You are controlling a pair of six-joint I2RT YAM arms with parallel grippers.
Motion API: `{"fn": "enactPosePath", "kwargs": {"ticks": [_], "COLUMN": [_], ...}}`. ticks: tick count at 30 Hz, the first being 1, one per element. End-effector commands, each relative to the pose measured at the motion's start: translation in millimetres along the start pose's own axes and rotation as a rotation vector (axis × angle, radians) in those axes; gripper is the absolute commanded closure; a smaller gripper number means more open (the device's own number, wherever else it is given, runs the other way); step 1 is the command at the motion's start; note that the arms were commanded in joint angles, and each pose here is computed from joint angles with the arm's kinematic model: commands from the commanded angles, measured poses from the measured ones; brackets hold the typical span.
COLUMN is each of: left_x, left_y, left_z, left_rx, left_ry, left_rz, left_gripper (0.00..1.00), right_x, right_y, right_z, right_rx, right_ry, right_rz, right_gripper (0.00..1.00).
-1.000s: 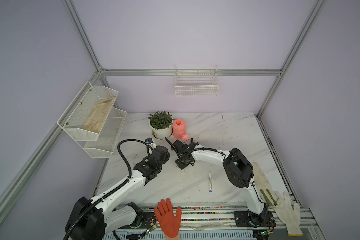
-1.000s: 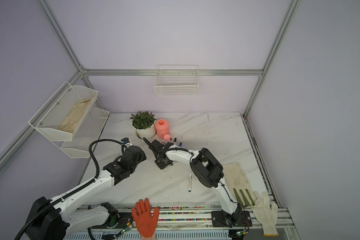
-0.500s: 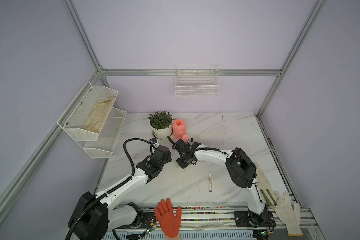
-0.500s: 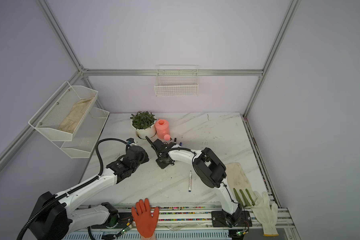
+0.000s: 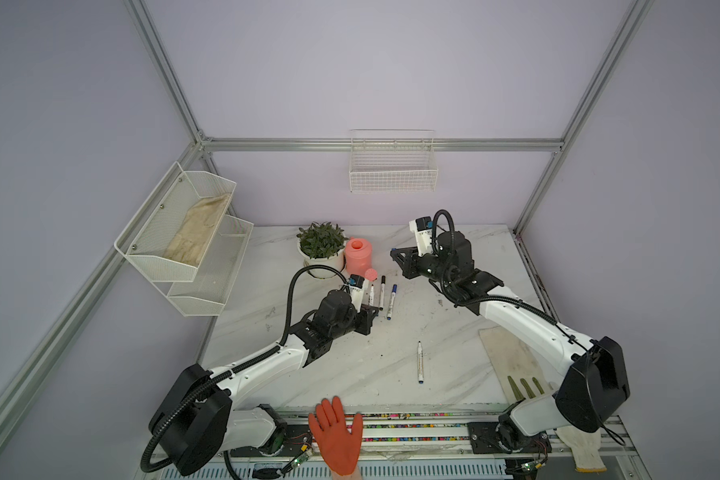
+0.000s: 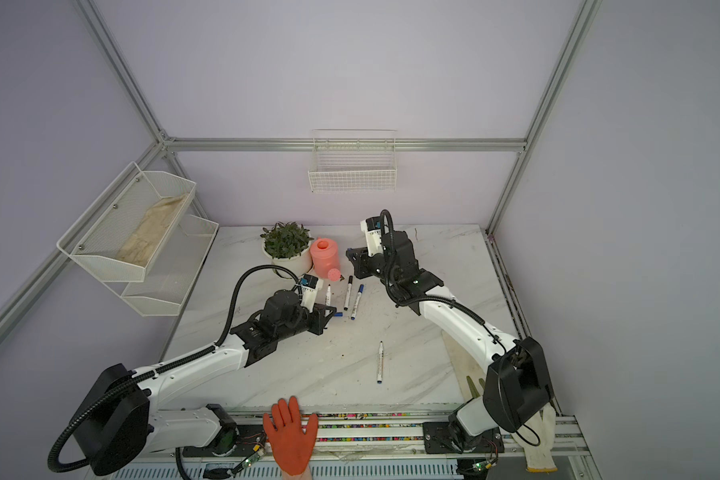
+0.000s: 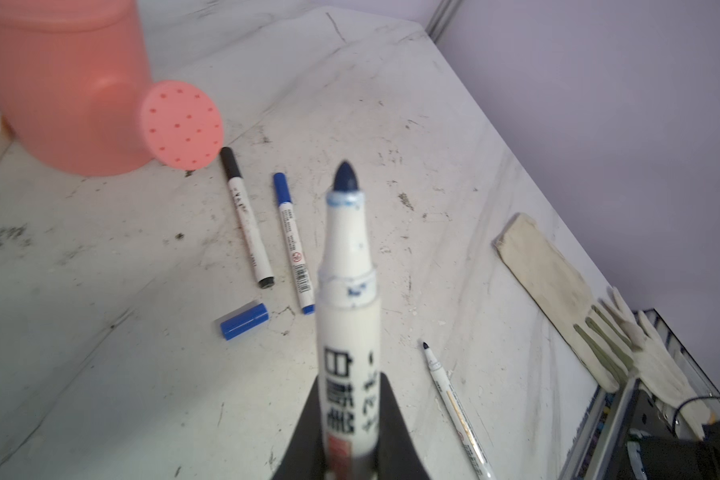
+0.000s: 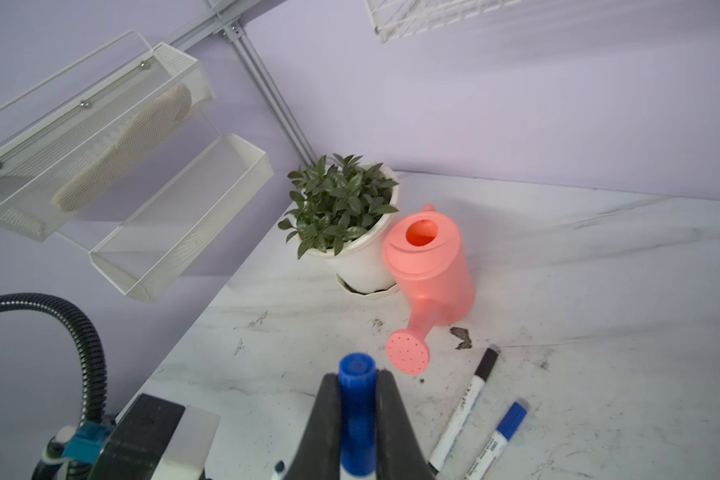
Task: Insert the pens into the pen caps
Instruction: 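Move the right gripper down to the loose blue caps and grasp one, then lift the blue cap and carry it above the marker held by the left gripper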
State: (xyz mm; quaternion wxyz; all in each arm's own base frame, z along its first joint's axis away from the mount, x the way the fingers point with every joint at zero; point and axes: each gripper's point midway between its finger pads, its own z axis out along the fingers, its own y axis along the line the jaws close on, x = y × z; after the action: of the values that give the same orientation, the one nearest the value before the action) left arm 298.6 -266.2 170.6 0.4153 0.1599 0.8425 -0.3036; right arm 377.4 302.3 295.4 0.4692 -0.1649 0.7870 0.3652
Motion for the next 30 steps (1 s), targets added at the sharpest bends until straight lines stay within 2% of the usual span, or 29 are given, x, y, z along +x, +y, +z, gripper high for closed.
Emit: {"fn": "enactPosePath", "kwargs": {"ticks": [1,5,15,30], "left_x": [-17.3,-17.2,-33.3,-29.0], "left_y": [-30.7,-39.1,-37.1,-38.4], "left_z": [2.5,6.8,3.4,7.4], "left_rx": [0.117,0.121,0.087,0.107], "left_ry": [-0.051,-0.055,-0.152,-0.139], "left_rz": [0.126,0.141,0.119,0.114], "left_gripper": [1.0,1.0,1.0,1.0], "right_x": [20.0,27.6,60.0,42.8], "right_y": [15.7,28.1,27.9,40.1], "right_z": [9.8,8.4,-0.7,-6.2], "right_rx": [-0.12,-0.202,-0.222,-0.268], "right_ry": [0.059,0.087,0.203,0.155], "right_rz": [0.01,0.014,-0.007,-0.002], "right_gripper": [1.0,1.0,1.0,1.0]}}
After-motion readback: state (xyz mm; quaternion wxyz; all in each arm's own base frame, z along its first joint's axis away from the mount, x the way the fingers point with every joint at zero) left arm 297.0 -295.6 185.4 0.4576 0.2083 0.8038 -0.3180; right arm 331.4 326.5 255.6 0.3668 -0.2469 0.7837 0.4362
